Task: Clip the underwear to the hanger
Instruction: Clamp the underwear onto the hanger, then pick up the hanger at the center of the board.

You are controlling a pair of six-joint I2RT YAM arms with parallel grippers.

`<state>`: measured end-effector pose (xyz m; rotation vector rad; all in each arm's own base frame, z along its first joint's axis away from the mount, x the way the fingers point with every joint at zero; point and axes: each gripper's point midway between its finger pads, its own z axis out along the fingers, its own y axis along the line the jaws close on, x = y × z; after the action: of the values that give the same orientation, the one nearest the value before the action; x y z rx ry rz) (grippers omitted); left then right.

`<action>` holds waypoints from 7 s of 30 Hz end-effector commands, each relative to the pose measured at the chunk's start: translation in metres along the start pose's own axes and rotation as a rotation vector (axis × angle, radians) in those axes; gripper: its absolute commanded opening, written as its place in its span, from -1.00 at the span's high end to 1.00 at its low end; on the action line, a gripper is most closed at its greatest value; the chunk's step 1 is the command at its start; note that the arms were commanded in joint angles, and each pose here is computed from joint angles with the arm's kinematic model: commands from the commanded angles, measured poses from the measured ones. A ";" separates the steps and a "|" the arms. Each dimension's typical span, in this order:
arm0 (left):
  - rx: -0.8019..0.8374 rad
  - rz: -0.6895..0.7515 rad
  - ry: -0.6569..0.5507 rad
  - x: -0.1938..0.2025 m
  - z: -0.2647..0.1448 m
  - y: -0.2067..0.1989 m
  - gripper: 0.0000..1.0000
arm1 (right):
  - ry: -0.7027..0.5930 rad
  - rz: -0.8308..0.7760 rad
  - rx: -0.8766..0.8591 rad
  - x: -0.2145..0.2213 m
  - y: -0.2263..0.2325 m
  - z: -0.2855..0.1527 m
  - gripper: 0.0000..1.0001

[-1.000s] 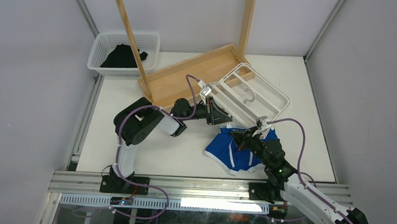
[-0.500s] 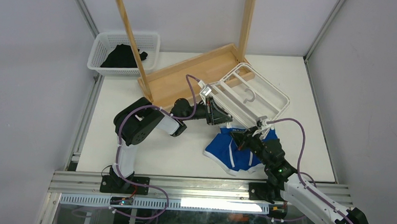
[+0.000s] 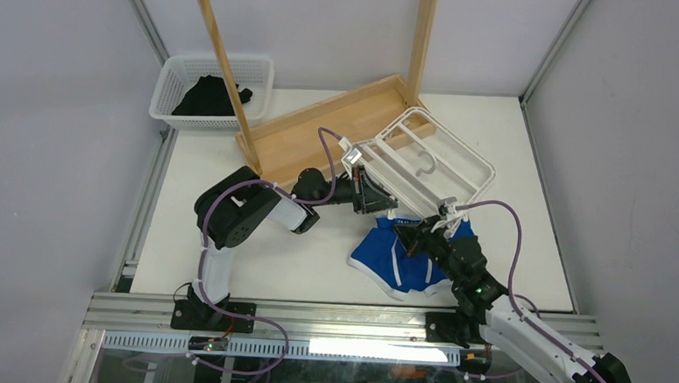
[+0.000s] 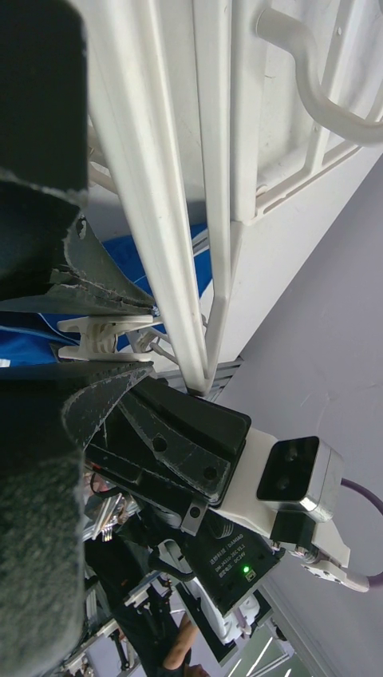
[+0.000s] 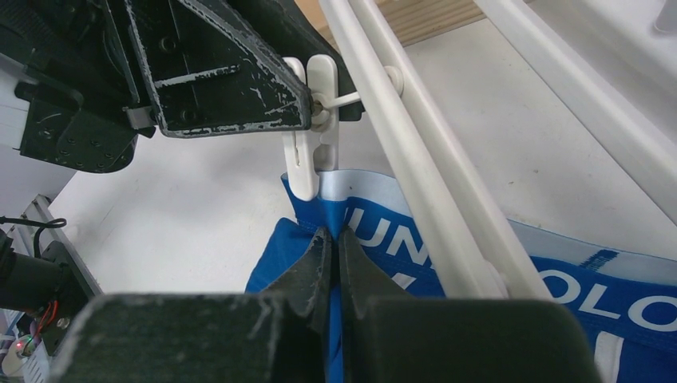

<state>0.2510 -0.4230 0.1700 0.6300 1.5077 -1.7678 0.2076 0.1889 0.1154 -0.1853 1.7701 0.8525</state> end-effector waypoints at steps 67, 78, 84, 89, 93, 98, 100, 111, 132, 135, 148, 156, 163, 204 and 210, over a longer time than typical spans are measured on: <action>-0.169 0.063 -0.071 0.002 -0.030 0.021 -0.54 | 0.080 0.019 0.050 -0.047 0.023 -0.016 0.15; -0.341 0.064 -0.076 0.013 -0.064 0.037 -0.98 | 0.053 -0.078 0.498 -0.109 -0.030 -0.030 0.10; -0.563 0.025 -0.114 0.007 -0.089 0.056 -0.98 | 0.178 -0.159 0.671 -0.119 -0.066 -0.018 0.03; -0.729 0.002 -0.137 0.003 -0.115 0.064 -0.97 | 0.188 -0.117 0.657 -0.138 -0.093 0.006 -0.03; -0.776 -0.009 -0.154 -0.003 -0.125 0.058 -0.97 | 0.180 -0.120 0.597 -0.149 -0.109 0.032 -0.05; -0.822 -0.037 -0.183 -0.008 -0.134 0.053 -0.98 | 0.180 -0.157 0.571 -0.159 -0.132 0.057 -0.05; -0.834 -0.047 -0.188 -0.009 -0.137 0.051 -0.98 | 0.159 -0.181 0.528 -0.166 -0.135 0.069 -0.04; -0.844 0.033 -0.222 -0.038 -0.144 0.027 -0.83 | 0.209 -0.199 0.347 -0.176 -0.150 0.106 0.13; -0.640 0.335 -0.192 -0.126 -0.103 -0.056 -0.98 | 0.069 -0.322 0.154 -0.300 -0.043 0.071 1.00; -0.617 0.405 -0.189 -0.148 -0.095 -0.072 -0.98 | 0.052 -0.323 0.149 -0.317 -0.028 0.062 1.00; -0.597 0.680 -0.150 -0.217 -0.080 -0.121 -0.78 | 0.030 -0.360 0.105 -0.344 0.020 0.045 1.00; -0.396 0.855 0.000 -0.213 -0.042 -0.128 -0.59 | 0.078 -0.373 0.000 -0.335 0.053 0.036 1.00; -0.204 1.049 0.061 -0.217 -0.010 -0.135 -0.46 | 0.114 -0.478 -0.226 -0.310 0.092 0.019 1.00; -0.083 1.012 0.081 -0.203 0.029 -0.116 0.28 | 0.108 -0.462 -0.386 -0.291 0.126 0.027 1.00; -0.098 1.007 0.060 -0.206 0.029 -0.116 1.00 | 0.062 -0.486 -0.384 -0.295 0.129 0.021 0.77</action>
<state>0.2946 -0.4075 0.3671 1.1911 1.1060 -0.9250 0.2810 0.2077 0.3827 -0.8516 1.7152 0.8199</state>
